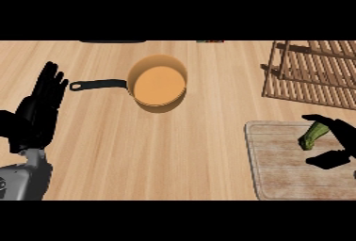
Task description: Pick the squash from the cutting board and place it in the pot
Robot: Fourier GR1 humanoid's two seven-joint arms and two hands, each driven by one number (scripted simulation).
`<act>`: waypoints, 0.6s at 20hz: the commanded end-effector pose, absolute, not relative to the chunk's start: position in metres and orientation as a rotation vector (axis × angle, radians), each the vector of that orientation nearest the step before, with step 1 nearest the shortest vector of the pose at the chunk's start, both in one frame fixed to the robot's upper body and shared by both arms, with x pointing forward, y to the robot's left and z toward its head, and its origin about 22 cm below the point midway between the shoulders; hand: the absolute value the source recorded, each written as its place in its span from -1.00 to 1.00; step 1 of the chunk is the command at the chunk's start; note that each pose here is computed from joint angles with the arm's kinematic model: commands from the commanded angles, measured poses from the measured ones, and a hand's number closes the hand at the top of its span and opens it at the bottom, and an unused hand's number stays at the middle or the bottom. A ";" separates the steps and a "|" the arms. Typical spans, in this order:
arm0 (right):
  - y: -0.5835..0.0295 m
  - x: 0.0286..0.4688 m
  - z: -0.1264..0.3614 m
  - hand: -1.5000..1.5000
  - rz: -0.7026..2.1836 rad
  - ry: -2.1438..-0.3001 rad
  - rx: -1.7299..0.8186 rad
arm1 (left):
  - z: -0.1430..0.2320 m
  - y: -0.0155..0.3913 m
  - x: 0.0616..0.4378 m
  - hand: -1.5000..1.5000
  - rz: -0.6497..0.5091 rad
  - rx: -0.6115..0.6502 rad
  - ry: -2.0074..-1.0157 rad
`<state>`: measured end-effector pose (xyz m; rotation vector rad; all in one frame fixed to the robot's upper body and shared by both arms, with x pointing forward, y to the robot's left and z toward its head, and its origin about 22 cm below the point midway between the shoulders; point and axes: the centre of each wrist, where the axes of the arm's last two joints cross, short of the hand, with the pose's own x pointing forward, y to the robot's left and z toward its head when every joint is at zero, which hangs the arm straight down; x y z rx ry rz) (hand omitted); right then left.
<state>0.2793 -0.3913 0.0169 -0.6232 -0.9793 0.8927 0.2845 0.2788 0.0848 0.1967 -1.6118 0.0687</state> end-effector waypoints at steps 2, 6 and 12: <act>-0.392 0.282 0.015 1.00 1.014 -1.006 -0.633 | 0.093 0.278 0.282 0.00 0.082 0.198 -1.627; -0.384 0.277 0.003 1.00 0.996 -1.040 -0.610 | 0.094 0.278 0.285 0.00 0.063 0.199 -1.612; -0.210 0.296 0.008 1.00 1.203 -1.229 -0.460 | 0.087 0.262 0.288 0.00 0.029 0.157 -1.615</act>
